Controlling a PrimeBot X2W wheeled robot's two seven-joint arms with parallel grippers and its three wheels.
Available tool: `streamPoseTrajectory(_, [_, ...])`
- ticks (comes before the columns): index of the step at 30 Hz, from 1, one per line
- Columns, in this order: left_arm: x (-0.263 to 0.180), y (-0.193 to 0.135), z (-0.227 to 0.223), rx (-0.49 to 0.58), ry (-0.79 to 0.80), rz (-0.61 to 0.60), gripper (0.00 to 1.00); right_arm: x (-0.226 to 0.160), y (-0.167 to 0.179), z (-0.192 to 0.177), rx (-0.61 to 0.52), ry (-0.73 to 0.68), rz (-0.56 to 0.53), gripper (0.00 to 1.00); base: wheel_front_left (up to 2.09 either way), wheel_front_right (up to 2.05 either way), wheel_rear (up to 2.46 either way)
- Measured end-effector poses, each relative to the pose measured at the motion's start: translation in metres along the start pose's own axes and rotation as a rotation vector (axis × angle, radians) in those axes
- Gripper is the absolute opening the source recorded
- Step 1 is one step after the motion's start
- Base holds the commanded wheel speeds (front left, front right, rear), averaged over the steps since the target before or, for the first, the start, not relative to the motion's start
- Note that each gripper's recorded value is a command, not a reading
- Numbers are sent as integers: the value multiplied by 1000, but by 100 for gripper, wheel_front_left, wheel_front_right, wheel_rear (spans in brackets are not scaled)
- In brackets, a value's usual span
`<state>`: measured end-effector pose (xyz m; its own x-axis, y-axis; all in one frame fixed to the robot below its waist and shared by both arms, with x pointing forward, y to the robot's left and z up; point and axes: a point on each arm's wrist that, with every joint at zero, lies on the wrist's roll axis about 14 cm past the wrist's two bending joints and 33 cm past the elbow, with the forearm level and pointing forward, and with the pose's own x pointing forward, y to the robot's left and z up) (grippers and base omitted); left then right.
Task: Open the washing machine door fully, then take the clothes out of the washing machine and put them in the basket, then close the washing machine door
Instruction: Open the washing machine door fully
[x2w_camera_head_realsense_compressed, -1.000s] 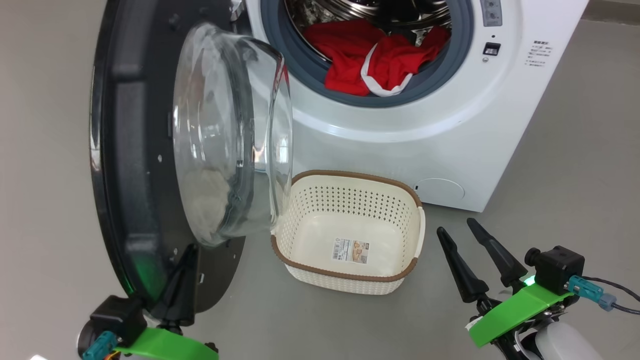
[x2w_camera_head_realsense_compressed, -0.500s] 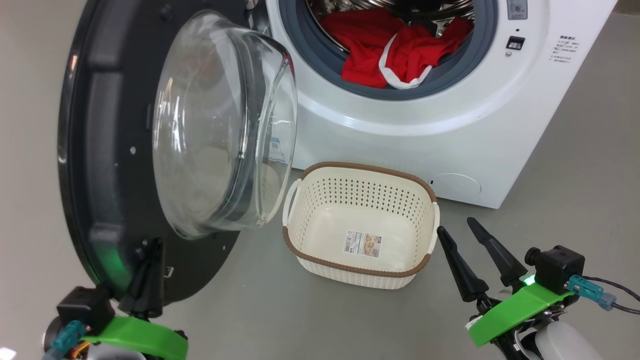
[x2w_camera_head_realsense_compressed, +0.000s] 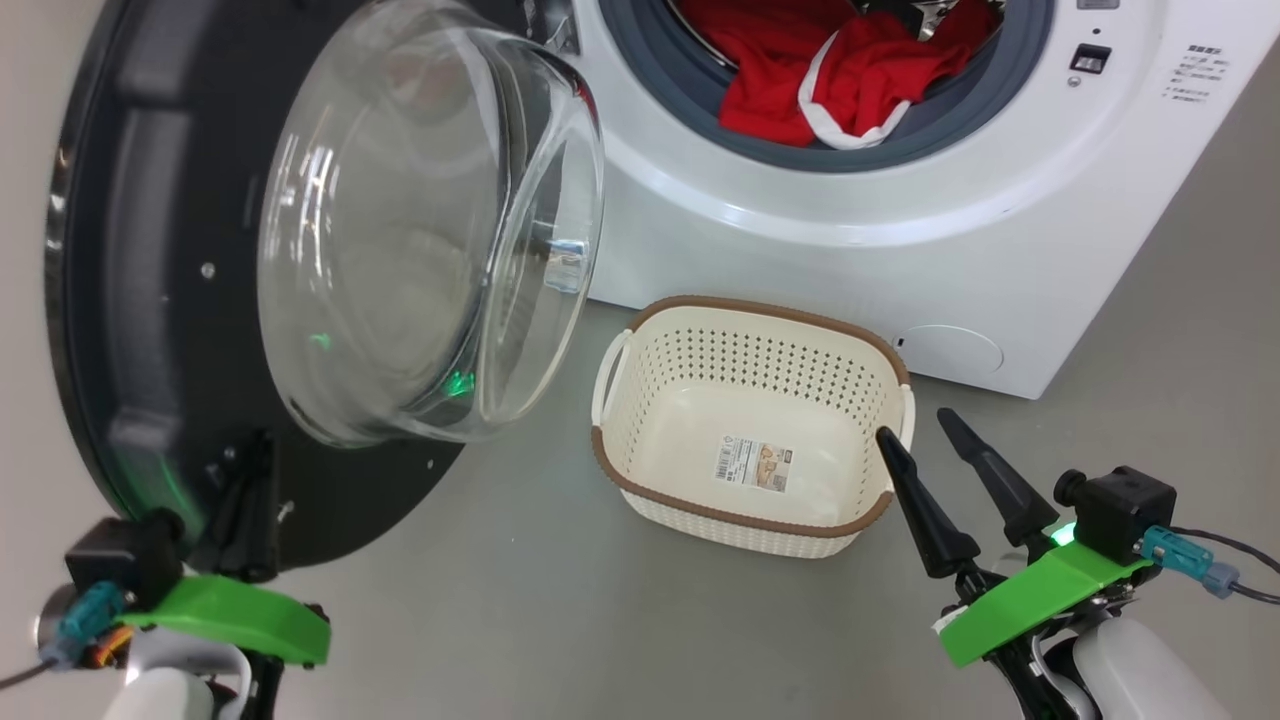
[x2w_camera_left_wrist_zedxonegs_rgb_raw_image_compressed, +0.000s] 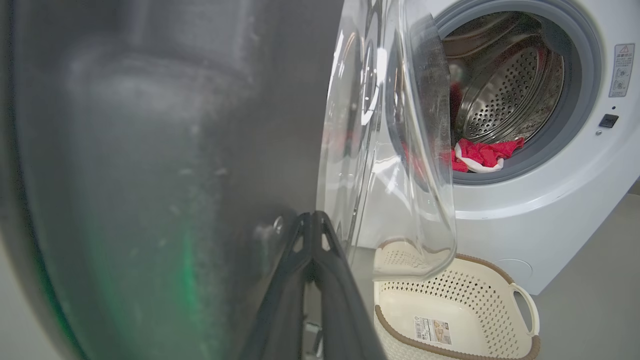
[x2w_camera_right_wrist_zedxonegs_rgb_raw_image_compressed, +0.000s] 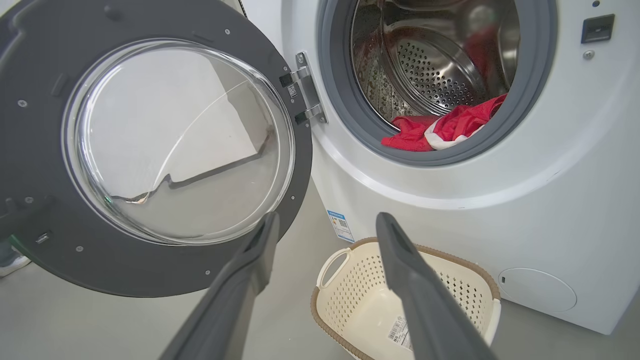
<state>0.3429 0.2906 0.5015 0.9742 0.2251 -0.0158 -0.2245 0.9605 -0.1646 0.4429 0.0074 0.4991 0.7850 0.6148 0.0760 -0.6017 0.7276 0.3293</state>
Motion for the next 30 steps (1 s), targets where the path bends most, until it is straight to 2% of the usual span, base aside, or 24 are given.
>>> streamPoseTrajectory(16, [13,41,7,48,18,90,0,13,9,-11,15,23,39,100,0,0,0])
streamPoseTrajectory(30, [14,46,10,44,11,97,0,12,15,-9,9,24,47,100,0,0,0])
